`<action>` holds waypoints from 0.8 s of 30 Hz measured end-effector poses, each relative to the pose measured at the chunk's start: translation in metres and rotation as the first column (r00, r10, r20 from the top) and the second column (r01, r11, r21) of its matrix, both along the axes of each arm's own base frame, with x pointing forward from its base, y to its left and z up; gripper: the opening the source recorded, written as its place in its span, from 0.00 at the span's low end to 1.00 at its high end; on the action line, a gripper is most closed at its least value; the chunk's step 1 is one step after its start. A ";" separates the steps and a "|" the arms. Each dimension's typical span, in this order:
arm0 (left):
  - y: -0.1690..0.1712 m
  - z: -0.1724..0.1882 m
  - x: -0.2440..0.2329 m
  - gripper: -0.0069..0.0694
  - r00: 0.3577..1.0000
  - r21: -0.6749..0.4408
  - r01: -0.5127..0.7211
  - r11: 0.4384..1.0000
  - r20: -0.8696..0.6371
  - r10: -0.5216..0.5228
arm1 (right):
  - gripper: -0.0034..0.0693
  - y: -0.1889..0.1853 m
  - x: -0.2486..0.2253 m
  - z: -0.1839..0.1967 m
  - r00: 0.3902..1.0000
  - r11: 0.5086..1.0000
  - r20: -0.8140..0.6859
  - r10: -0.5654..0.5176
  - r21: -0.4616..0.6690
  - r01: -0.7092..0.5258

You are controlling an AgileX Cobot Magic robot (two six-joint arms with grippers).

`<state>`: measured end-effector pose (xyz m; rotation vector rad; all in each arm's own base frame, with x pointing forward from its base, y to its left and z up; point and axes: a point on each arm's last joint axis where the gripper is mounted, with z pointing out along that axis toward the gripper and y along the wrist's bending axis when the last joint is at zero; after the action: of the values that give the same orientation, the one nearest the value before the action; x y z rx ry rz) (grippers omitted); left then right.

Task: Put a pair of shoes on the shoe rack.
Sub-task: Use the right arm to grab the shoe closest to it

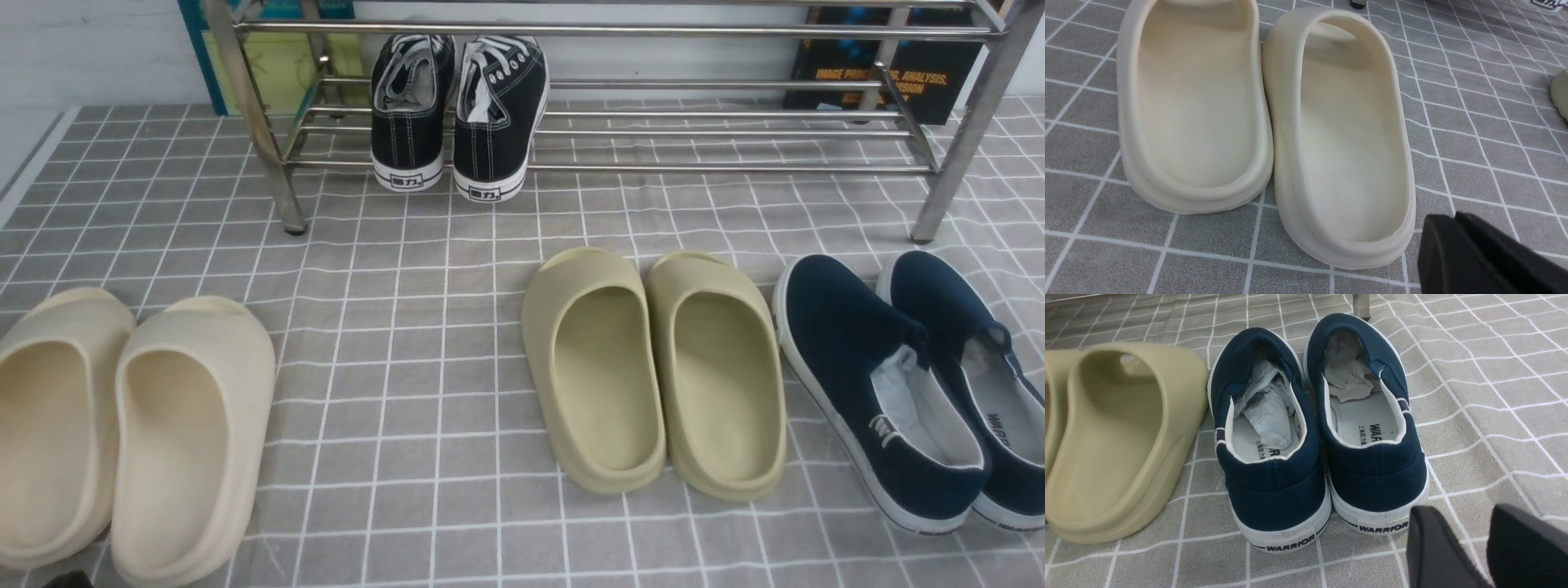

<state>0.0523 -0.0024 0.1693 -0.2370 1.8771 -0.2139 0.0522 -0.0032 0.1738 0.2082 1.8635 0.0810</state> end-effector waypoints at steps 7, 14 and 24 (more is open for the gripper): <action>0.000 0.000 0.000 0.13 1.000 0.000 0.000 1.000 0.000 0.000 | 0.38 0.000 0.000 0.000 1.000 1.000 0.000 0.000 0.001 0.000; 0.000 0.000 0.000 0.14 1.000 0.000 0.000 1.000 0.000 0.000 | 0.38 0.000 0.000 0.000 1.000 1.000 0.000 0.000 0.001 0.000; 0.000 0.000 0.000 0.15 1.000 0.000 0.000 1.000 0.000 0.000 | 0.38 0.000 0.000 0.000 1.000 1.000 0.000 0.000 0.001 0.000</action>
<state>0.0523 -0.0024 0.1693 -0.2370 1.8771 -0.2139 0.0522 -0.0032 0.1738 0.2093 1.8634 0.0818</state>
